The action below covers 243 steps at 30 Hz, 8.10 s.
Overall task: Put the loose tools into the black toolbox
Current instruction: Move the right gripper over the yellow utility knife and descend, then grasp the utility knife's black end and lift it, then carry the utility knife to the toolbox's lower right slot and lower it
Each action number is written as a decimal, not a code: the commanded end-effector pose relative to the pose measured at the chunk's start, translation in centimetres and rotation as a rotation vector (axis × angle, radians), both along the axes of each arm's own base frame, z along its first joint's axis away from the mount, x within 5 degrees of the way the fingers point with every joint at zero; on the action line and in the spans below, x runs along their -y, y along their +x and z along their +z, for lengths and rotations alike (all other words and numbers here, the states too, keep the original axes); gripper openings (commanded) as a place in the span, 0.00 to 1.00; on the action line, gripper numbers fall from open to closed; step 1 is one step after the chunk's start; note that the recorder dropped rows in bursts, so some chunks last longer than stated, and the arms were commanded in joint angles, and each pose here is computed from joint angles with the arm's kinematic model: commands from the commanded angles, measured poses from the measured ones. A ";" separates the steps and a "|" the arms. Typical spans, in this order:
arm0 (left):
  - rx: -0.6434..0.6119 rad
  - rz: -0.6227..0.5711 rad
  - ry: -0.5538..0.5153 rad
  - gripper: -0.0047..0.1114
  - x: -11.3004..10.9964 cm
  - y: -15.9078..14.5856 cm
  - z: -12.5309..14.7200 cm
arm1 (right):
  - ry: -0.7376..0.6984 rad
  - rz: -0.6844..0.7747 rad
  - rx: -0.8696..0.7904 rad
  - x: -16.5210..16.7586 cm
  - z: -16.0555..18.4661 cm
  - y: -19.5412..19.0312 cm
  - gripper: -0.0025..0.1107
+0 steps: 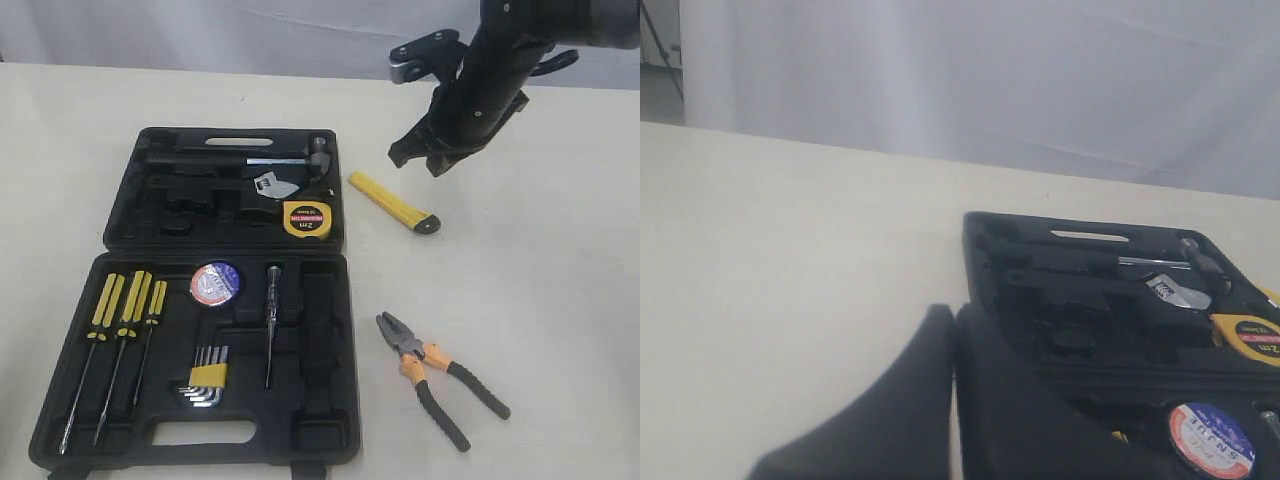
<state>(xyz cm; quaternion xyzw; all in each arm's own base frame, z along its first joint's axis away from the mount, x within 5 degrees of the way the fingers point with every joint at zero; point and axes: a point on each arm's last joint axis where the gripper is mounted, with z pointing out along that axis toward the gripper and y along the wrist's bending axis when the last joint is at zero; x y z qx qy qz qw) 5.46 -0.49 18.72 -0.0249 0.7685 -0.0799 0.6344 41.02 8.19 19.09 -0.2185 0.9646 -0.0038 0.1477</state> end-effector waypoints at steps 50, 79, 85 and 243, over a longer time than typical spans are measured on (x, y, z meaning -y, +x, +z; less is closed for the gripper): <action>0.001 -0.005 0.005 0.04 0.0 0.0 0.1 | 0.134 -0.039 0.192 -0.9 1.1 1.7 0.29; 0.001 -0.005 0.005 0.04 0.0 0.0 0.1 | 0.167 -0.090 -0.095 -1.5 0.2 -0.7 0.52; 0.001 -0.005 0.005 0.04 0.0 0.0 0.1 | 0.165 -0.065 -0.052 -1.5 0.3 -0.3 0.52; 0.000 -0.006 -0.002 0.04 0.0 0.0 0.1 | 0.204 0.004 -0.566 -11.4 4.1 -20.3 0.02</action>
